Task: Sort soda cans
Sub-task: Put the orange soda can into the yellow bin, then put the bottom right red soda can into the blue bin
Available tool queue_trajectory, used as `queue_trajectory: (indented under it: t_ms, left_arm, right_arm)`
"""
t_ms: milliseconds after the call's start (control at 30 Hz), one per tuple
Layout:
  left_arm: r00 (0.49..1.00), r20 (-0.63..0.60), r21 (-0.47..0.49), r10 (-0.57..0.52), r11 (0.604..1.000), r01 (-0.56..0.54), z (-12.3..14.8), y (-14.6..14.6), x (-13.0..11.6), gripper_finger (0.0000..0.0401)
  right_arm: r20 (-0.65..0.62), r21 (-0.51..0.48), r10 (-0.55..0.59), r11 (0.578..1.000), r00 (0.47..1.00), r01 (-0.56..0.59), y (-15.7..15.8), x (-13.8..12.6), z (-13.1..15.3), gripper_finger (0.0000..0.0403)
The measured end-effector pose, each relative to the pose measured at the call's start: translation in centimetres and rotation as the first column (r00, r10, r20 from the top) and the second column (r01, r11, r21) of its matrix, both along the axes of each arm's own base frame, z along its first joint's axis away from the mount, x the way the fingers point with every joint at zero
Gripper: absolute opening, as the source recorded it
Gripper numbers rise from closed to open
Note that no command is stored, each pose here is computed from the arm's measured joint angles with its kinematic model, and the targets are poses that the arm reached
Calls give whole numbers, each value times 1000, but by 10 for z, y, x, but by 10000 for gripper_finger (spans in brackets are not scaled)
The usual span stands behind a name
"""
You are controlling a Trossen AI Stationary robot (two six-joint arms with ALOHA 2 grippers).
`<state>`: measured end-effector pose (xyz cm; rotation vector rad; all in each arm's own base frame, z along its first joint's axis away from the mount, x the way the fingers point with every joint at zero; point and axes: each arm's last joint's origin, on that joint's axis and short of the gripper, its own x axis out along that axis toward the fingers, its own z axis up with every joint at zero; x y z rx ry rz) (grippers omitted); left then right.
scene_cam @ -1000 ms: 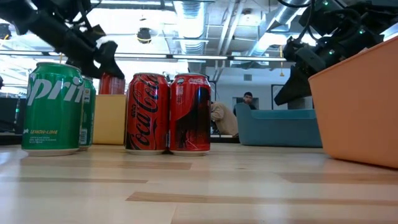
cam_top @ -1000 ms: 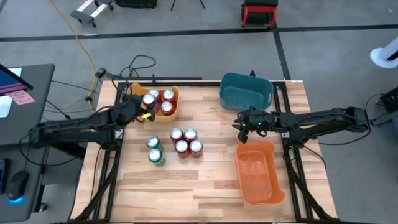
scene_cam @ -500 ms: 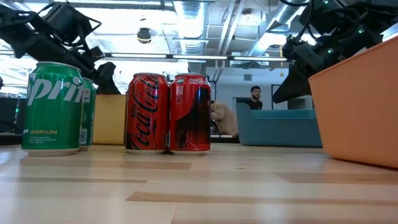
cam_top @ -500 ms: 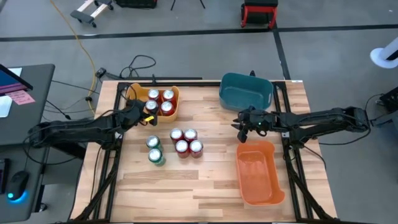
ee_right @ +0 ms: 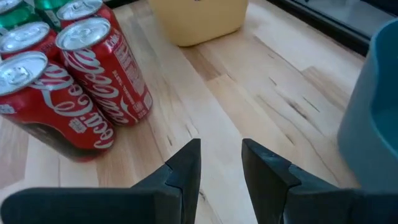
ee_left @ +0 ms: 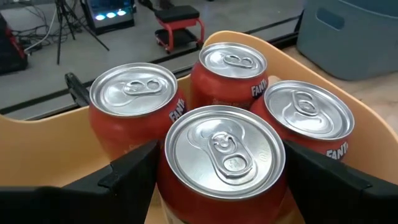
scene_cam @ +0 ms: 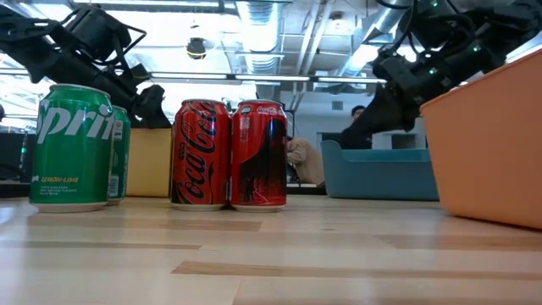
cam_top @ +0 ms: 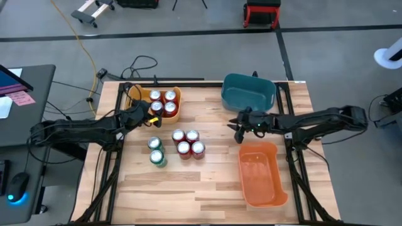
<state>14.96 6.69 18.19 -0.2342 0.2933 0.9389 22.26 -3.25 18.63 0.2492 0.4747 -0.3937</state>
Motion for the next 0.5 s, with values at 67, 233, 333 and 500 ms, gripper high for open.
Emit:
queue_trajectory:
  t_ms: [67,233,333,500]
  left_arm:
    - [1000,-2,4,-1,1000,1,0,0,0,310]
    - [999,-27,48,18,999,-17,3,0,-3,325]
    - [999,-13,80,45,996,-44,8,1,-5,336]
    - [998,-16,92,54,994,-52,10,2,-8,345]
  right_arm:
    - [5,0,0,1000,1000,0,0,2,-2,139]
    - [21,-26,31,999,999,-30,4,4,0,139]
    - [38,-50,61,997,997,-59,8,6,3,142]
    - [53,-75,99,993,994,-95,13,7,5,159]
